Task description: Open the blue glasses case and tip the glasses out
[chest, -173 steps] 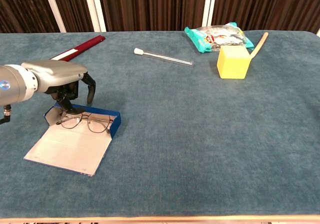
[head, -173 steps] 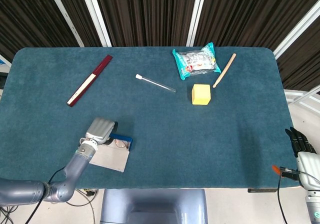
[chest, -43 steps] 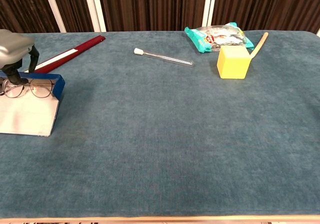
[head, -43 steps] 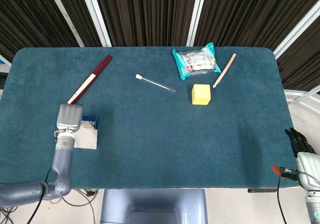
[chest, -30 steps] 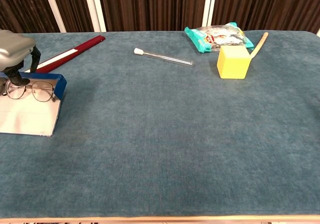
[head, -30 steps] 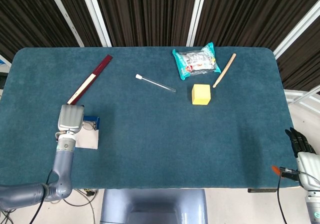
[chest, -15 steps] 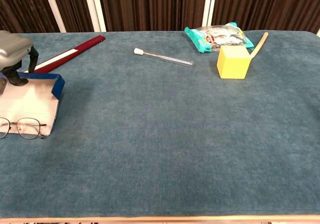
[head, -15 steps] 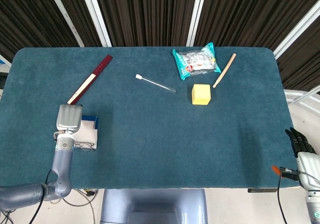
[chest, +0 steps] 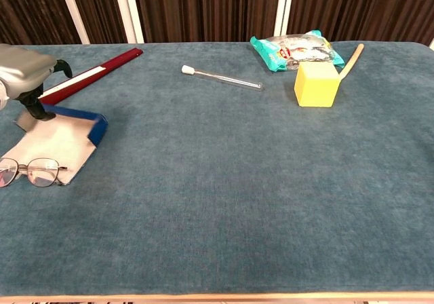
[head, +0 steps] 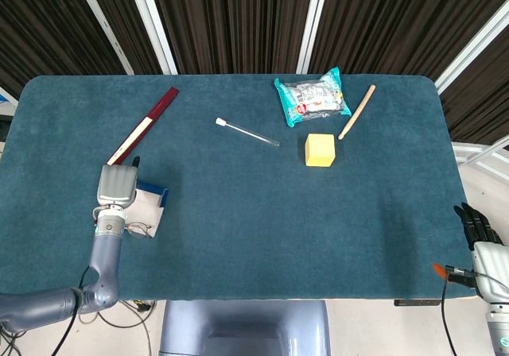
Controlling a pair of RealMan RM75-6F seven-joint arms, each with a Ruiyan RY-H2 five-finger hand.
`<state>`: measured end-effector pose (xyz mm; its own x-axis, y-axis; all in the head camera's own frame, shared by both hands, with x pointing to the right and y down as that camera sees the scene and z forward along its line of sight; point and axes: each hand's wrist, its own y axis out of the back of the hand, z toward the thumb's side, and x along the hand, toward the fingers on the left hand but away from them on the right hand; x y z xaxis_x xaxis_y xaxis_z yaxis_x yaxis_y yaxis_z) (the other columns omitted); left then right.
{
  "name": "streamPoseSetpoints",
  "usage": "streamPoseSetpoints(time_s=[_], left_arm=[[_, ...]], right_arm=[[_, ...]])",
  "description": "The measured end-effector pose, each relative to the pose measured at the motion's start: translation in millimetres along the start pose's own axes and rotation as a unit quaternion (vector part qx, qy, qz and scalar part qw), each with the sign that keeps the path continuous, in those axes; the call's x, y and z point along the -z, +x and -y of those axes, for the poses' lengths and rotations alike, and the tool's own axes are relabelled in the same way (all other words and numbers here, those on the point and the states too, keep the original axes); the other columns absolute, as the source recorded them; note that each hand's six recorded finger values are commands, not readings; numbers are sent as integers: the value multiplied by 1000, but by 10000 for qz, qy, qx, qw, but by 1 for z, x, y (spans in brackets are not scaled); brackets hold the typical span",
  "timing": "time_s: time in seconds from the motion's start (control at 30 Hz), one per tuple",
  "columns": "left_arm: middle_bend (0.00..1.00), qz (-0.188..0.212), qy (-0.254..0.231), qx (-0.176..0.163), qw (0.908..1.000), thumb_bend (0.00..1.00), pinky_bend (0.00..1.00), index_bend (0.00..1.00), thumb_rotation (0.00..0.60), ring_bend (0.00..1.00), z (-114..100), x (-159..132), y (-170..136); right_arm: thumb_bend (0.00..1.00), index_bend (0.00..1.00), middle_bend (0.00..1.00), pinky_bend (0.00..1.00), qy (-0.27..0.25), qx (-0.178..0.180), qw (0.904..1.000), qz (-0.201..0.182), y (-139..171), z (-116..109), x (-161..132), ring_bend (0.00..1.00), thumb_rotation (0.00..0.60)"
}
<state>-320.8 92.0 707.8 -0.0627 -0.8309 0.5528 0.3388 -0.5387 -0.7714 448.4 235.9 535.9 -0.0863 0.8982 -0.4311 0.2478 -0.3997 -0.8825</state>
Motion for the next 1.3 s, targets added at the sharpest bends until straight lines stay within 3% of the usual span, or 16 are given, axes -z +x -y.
streamPoseSetpoints(time_s=[0.17,0.4,0.6,0.77,1.3], left_arm=[[1000,-56,-115,-9,9999,222,976,191,600,891,-1,7,-3],[1000,63,-514,52,9986,272,979,369,600,913,-4,13,-20],[1000,518,-831,170,9951,328,999,456,600,941,-5,11,-56],[1000,690,-930,507,9920,357,1000,493,600,951,13,18,-90],[1000,150,-979,845,9915,379,1000,512,600,957,46,39,-90]], right_arm=[[179,0,0,194,4,2,10000,-17,0,0,-1,0,600],[179,0,0,193,4,3,10000,-16,1,0,-1,0,600],[178,0,0,194,4,0,10000,-27,0,0,-2,0,600],[179,0,0,194,2,10,10000,-34,1,0,-2,0,600],[179,0,0,194,-4,0,10000,-45,1,0,-2,0,600]])
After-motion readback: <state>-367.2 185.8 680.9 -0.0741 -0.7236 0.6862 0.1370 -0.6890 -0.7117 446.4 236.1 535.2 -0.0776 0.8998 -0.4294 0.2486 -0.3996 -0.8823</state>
